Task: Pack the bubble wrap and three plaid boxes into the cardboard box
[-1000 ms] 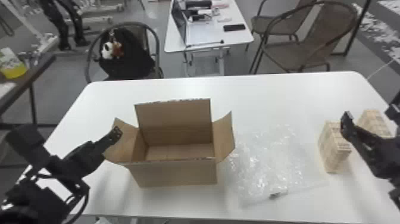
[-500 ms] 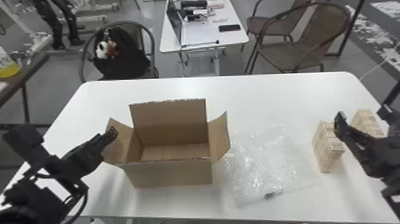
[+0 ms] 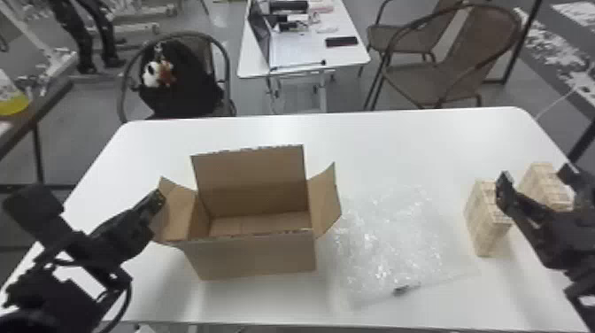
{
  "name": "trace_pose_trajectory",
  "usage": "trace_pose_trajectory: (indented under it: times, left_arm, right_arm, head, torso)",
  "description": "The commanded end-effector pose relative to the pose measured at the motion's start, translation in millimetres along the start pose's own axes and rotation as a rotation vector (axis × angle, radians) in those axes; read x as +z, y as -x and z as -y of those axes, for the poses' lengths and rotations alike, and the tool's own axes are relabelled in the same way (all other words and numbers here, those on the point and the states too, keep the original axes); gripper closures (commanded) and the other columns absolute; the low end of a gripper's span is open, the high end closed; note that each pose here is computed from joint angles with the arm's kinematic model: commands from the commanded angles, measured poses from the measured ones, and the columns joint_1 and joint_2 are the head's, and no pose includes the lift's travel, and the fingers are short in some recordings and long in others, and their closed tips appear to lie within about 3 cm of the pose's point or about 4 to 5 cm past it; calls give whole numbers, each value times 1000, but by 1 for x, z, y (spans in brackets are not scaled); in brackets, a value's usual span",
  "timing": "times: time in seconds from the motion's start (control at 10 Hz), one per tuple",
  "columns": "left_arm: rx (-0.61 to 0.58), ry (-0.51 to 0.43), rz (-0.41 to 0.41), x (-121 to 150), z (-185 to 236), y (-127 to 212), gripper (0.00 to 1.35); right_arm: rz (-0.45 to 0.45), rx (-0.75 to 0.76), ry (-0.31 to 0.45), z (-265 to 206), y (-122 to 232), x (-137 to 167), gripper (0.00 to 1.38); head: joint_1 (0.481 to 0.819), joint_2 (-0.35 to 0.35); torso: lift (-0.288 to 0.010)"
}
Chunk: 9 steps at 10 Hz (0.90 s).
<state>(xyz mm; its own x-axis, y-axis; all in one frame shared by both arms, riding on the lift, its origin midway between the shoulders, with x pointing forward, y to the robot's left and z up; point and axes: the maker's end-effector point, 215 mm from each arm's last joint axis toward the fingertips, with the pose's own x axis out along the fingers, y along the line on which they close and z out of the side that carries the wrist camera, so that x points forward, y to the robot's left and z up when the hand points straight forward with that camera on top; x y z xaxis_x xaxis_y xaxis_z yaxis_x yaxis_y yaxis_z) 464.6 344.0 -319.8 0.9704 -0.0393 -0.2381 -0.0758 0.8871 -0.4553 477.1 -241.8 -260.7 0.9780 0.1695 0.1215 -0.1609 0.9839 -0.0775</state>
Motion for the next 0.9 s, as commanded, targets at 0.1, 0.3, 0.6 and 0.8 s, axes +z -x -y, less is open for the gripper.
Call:
trace_pose_trajectory:
  times: [0.1,0.3,0.6,0.8]
  left_arm:
    - [0,3,1,-1,0,0,1222]
    - [1,3,-1,-2,0,0,1220]
    - [3,-3,-5,-4,0,0,1220]
    - [8,-10,-4,-4,-1,0,1222]
  right_arm:
    - [-43,16,-69,-11,1,-27,435]
    - [-73,136,-90,-48,-13,-33,435]
    - [-188,263,-129,-85,-22,-65,435]
    - [-264,417,-149,-127,-39,-90,435]
  head:
    - [695,122]
    - [695,132]
    - [695,193]
    - [695,219]
  torso:
    - [-148]
    - [-148]
    - [-148]
    - [-148]
